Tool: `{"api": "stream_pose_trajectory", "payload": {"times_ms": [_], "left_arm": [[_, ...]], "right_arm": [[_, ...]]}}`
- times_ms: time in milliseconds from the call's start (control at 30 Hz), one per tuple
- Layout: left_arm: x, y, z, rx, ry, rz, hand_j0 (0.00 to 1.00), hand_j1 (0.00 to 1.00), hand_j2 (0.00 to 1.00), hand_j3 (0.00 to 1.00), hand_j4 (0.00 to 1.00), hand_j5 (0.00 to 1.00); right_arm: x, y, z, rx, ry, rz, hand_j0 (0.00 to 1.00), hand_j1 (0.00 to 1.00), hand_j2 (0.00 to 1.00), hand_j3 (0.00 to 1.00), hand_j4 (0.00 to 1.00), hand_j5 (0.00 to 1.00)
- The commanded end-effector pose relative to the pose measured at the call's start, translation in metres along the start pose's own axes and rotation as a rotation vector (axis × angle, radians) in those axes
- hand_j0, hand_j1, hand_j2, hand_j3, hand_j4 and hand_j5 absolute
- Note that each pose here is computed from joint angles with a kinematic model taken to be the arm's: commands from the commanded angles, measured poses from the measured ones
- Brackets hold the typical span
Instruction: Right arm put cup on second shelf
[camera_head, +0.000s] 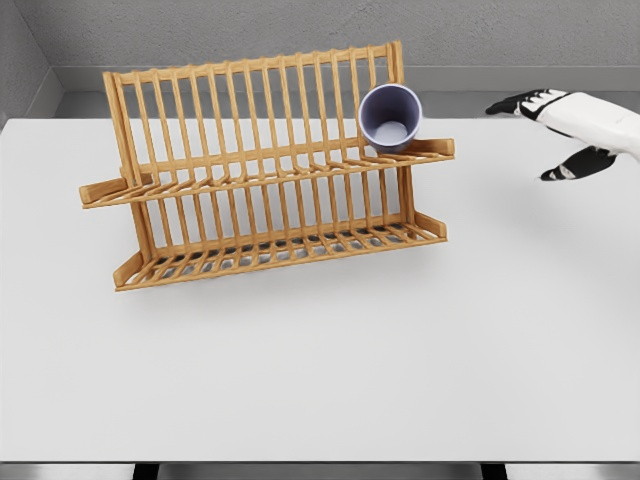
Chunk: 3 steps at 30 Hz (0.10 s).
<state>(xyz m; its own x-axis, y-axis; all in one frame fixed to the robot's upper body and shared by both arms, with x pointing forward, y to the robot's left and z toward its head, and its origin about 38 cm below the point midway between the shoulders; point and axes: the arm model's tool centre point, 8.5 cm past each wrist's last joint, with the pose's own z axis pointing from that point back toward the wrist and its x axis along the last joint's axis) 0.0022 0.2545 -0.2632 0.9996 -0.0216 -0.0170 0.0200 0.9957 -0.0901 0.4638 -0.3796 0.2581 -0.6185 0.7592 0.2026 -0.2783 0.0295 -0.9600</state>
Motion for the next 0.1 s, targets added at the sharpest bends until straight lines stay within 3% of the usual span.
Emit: {"api": "stream_pose_trajectory", "payload": {"times_ms": [0,67], "left_arm": [[0.0003,0.0,0.0,0.0,-0.001,-0.002,1.0,1.0,1.0,1.0,1.0,1.0],[-0.0002,-0.0001,0.0,-0.002,0.0,0.001,1.0,1.0,1.0,1.0,1.0,1.0]], "right_arm": [[-0.0083,-0.0057,0.0069,-0.041,0.025,-0.025,1.0,1.0,1.0,1.0,1.0,1.0],[-0.0084,-0.0045,0.0066,-0.04,0.025,-0.028,1.0,1.0,1.0,1.0,1.0,1.0]]}}
